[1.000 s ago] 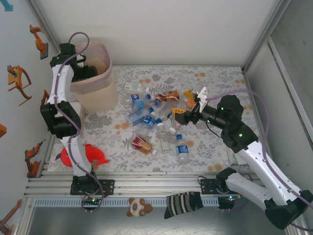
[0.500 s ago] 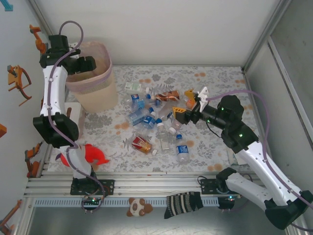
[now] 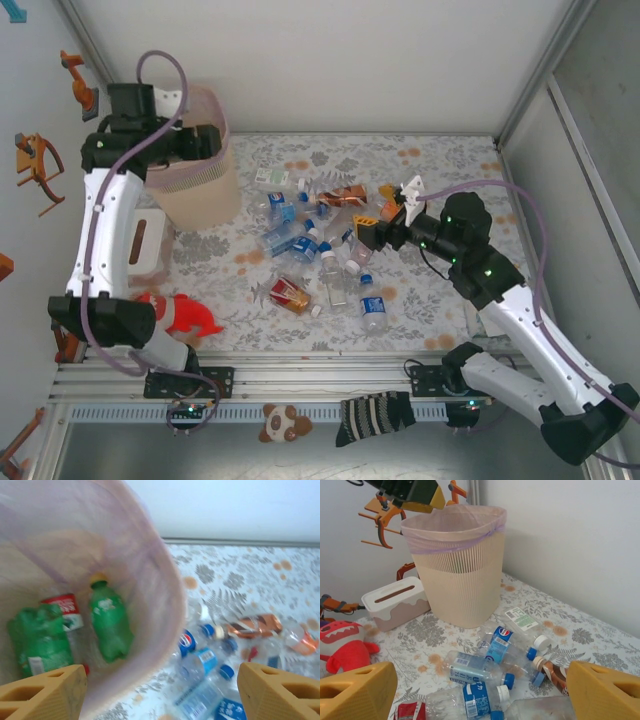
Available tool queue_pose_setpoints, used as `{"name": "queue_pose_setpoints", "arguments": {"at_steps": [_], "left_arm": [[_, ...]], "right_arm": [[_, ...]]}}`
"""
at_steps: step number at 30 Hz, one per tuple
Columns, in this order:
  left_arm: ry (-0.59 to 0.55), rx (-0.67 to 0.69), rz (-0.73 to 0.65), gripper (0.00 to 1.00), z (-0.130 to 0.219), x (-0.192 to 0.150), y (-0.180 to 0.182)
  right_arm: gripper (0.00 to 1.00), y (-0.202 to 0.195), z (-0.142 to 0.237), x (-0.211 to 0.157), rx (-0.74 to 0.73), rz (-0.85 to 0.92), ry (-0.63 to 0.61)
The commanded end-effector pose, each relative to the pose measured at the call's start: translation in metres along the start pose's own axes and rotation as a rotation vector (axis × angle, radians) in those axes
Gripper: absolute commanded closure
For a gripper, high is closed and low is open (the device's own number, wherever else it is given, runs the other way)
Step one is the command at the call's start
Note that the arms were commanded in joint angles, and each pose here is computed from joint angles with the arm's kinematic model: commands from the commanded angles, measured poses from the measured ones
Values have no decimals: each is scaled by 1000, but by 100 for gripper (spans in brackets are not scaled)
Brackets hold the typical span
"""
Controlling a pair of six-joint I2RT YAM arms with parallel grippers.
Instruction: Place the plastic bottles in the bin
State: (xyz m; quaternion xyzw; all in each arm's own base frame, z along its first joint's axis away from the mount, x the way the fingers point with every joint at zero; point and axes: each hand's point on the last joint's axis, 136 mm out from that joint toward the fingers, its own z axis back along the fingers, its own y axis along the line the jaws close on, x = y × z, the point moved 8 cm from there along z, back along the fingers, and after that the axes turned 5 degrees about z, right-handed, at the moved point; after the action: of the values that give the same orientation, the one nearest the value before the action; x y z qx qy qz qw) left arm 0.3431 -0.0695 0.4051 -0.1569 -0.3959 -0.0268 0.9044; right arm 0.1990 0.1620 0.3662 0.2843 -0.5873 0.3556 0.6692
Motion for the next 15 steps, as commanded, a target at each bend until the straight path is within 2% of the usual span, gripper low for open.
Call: {"name": "queue_pose_setpoints", "arguments": {"at_steps": [1, 7, 15], "left_arm": [[50, -1, 16, 23, -3, -26, -17], [140, -49, 44, 27, -21, -78, -51], [314, -43, -77, 29, -68, -144, -86]], "right_arm": [[14, -1, 0, 4, -16, -17, -18], [14, -1, -2, 1, -7, -21, -13], [14, -1, -3, 0, -8, -23, -8]]}}
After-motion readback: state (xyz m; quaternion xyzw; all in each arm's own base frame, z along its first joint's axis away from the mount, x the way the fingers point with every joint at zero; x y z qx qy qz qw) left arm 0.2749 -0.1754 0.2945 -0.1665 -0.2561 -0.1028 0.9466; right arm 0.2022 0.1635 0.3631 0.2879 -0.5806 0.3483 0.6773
